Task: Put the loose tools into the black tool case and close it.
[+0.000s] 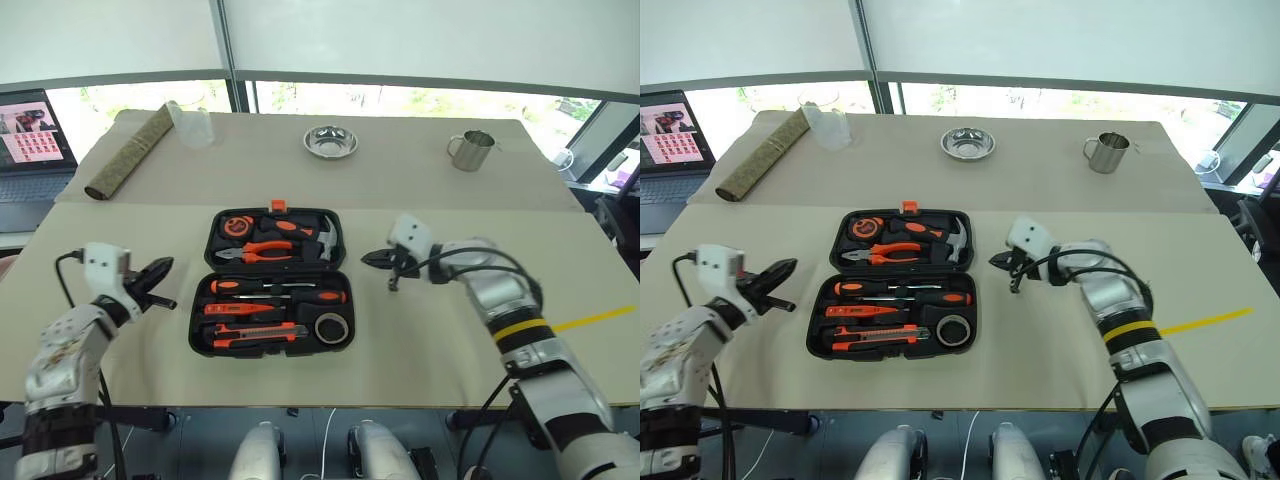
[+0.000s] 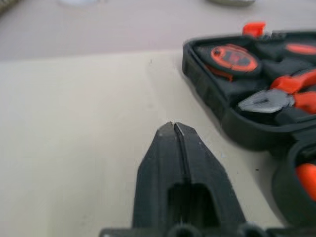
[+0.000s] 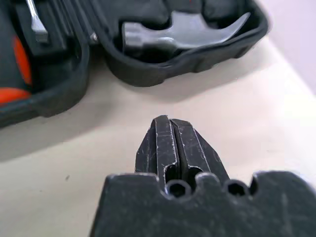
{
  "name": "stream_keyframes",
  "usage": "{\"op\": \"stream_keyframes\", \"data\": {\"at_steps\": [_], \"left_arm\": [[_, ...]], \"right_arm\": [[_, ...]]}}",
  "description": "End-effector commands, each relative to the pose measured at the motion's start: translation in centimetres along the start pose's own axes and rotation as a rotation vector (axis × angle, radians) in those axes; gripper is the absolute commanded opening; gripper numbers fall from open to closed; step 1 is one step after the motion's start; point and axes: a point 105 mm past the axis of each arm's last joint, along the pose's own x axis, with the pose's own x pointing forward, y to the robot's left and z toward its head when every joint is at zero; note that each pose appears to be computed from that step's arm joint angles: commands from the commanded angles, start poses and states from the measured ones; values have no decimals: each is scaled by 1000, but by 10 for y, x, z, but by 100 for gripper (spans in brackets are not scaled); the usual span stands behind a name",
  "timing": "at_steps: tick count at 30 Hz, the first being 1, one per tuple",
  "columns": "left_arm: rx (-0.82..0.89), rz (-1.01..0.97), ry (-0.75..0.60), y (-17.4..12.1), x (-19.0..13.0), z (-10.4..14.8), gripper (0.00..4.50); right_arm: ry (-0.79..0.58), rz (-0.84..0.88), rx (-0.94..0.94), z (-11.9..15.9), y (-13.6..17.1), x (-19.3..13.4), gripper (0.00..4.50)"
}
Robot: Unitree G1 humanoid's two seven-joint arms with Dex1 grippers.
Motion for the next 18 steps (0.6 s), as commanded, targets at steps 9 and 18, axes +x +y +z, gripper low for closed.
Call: {"op": "stream_keyframes", "data": {"at_steps": [9, 18], "left_arm": [[-92, -254, 113, -45, 23, -1, 7], [-49, -331, 140, -61, 22, 2, 7]], "right_arm": [[-51, 200, -39, 16, 49, -3, 0], [-17, 87, -4, 7, 45, -34, 0]]}}
